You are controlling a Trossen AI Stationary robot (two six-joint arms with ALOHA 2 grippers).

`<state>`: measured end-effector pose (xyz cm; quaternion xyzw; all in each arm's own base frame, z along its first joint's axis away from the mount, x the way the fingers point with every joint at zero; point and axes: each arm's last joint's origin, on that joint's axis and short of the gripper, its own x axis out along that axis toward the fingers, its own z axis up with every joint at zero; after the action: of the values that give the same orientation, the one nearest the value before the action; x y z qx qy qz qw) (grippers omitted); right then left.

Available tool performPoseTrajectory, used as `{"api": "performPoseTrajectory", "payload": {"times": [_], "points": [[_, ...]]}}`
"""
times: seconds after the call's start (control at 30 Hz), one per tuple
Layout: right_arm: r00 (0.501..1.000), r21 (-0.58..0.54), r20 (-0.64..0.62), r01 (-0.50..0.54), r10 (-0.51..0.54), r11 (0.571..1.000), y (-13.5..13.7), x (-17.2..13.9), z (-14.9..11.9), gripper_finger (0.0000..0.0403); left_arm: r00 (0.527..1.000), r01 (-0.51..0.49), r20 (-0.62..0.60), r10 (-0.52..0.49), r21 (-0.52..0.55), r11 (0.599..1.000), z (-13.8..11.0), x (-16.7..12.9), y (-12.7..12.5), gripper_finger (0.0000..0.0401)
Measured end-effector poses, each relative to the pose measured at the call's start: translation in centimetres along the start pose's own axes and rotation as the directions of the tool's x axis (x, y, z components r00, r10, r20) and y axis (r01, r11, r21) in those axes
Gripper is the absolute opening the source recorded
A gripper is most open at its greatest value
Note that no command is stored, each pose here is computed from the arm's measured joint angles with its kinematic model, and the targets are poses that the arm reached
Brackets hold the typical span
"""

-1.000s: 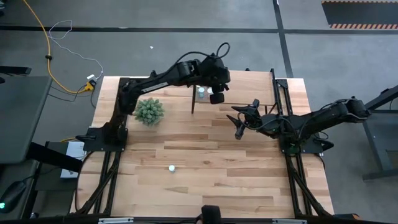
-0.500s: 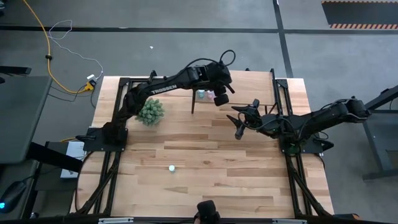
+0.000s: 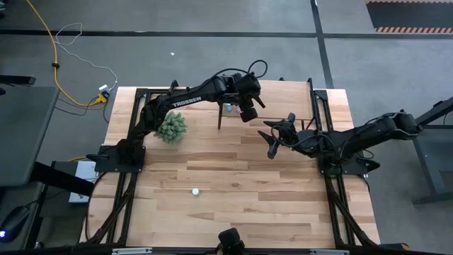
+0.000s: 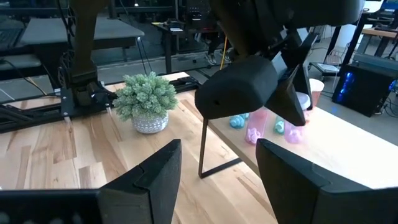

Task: Pick and place medicine bottles onto shelf by color
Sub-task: Put the transparent pink medicine bottle on the shelf

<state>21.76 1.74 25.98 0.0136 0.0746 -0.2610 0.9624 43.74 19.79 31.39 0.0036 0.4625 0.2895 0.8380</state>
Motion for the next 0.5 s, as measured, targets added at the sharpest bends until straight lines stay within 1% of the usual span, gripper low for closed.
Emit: {"api": "performPoseTrajectory", "payload": {"times": [0.2,0.4,0.5], "points": [[1.0,0.015,0.0,0.0,0.0,1.0,0.0,0.0,0.0,0.02,0.999,0.015,0.034,-0.013,-0.049,0.999,0.3,0.5,0.1,0.0113],[1.0,0.014,-0.001,0.0,0.0,1.0,0.0,0.0,0.0,0.02,1.0,0.009,0.03,-0.006,-0.1,0.995,0.2,0.7,0.9,0.0113],[1.0,0.019,-0.001,0.0,0.0,1.0,0.0,0.0,0.0,0.02,0.998,0.053,0.027,-0.05,-0.127,0.991,0.2,1.4,1.0,0.0113]]}}
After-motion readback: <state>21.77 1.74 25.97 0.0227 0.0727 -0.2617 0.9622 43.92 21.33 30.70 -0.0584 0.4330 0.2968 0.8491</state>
